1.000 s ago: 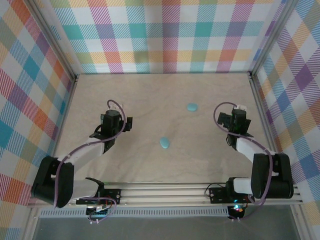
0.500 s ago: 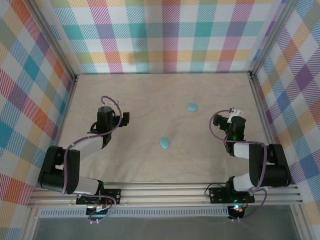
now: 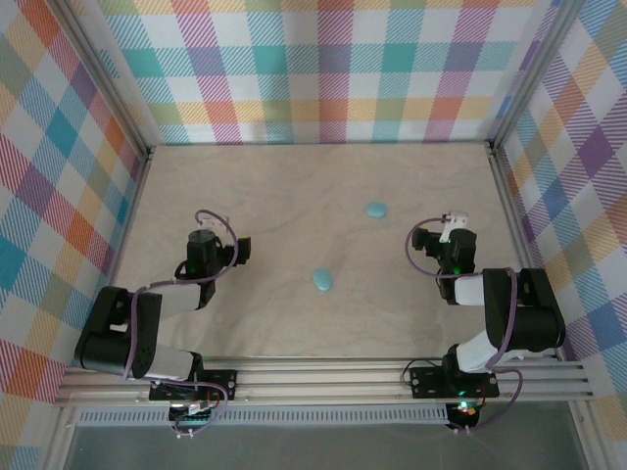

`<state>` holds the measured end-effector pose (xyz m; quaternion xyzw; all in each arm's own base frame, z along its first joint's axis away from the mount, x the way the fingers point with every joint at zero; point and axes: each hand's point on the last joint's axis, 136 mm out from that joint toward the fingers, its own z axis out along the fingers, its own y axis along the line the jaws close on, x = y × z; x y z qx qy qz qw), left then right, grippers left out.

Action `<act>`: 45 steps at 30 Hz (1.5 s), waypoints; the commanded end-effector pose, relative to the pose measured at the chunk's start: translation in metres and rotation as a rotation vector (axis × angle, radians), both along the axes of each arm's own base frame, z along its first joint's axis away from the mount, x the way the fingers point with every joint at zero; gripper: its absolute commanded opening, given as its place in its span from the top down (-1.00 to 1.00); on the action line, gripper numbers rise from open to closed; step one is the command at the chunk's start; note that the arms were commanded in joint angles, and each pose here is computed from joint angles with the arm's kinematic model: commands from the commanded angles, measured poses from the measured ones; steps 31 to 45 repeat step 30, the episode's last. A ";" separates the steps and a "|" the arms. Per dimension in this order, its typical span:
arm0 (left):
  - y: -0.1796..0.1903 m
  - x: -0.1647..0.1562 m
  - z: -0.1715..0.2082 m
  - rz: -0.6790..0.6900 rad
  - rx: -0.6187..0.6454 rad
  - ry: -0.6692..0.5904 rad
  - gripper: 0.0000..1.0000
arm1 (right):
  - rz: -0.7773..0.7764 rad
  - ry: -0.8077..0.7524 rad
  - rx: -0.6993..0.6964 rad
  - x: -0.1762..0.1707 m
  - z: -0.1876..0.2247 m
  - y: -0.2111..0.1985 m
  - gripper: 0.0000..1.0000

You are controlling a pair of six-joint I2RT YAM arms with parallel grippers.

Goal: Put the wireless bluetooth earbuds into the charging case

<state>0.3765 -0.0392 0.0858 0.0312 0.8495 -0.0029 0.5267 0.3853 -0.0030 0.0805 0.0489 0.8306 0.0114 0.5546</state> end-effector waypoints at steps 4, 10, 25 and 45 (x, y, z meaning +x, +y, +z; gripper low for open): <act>0.016 0.020 -0.008 0.051 -0.058 -0.031 -1.00 | 0.013 -0.040 -0.018 0.010 0.013 0.005 -0.99; 0.025 0.022 -0.008 0.089 -0.078 -0.032 -1.00 | 0.016 -0.041 -0.019 0.010 0.014 0.005 -0.99; 0.025 0.022 -0.007 0.089 -0.079 -0.034 -1.00 | 0.044 -0.029 -0.031 0.012 0.012 0.011 -0.99; 0.025 0.022 -0.007 0.089 -0.079 -0.034 -1.00 | 0.051 -0.032 -0.026 0.012 0.012 0.012 -0.99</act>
